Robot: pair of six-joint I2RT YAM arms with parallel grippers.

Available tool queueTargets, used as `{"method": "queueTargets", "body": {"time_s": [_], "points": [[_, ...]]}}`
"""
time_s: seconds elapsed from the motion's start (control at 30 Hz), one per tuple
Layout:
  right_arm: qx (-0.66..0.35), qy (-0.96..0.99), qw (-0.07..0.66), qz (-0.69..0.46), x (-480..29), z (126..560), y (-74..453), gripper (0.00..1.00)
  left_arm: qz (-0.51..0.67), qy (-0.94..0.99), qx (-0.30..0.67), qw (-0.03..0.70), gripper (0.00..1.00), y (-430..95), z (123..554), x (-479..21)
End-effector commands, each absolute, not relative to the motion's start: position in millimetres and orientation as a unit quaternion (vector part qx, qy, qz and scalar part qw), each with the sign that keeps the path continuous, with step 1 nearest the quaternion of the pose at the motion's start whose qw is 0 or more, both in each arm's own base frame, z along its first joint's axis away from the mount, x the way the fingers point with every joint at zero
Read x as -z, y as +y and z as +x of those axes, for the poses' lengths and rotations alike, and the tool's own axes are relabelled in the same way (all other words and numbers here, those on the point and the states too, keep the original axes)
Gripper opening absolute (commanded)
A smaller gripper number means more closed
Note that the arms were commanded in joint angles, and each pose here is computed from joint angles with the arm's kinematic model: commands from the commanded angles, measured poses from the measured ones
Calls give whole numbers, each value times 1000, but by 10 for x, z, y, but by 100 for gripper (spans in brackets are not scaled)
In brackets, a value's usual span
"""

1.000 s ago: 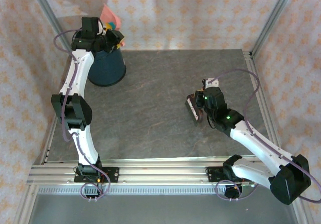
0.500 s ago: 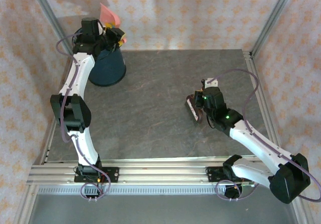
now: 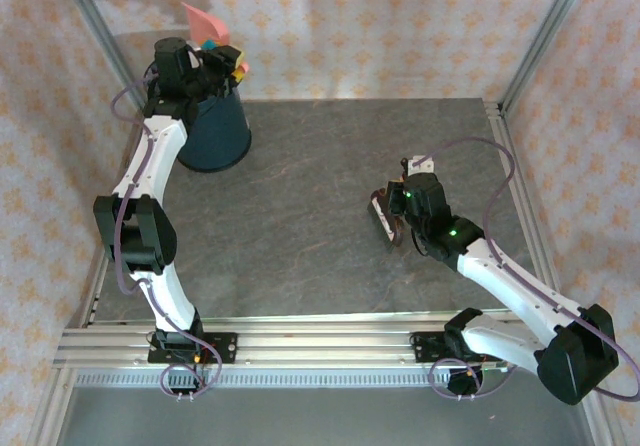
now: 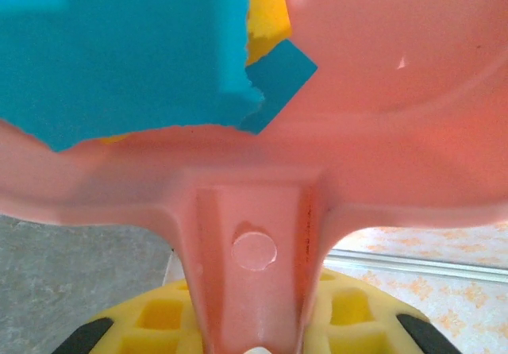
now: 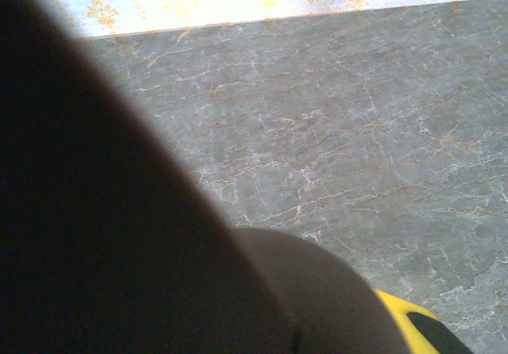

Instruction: Sweep away the paper scraps from the table

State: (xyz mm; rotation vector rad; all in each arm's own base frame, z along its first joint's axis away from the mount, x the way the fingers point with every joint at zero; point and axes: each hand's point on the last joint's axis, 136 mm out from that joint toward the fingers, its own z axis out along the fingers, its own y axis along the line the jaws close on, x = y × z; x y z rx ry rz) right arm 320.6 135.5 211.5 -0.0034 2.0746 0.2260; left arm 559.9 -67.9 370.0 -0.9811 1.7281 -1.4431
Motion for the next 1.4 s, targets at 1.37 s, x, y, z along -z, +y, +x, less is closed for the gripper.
{"method": "queueTargets", "body": {"time_s": [1.37], "points": [[-109, 859, 500, 7, -2102, 3238, 1399, 0, -414, 432, 727, 336, 0, -428, 5338, -4413]]}}
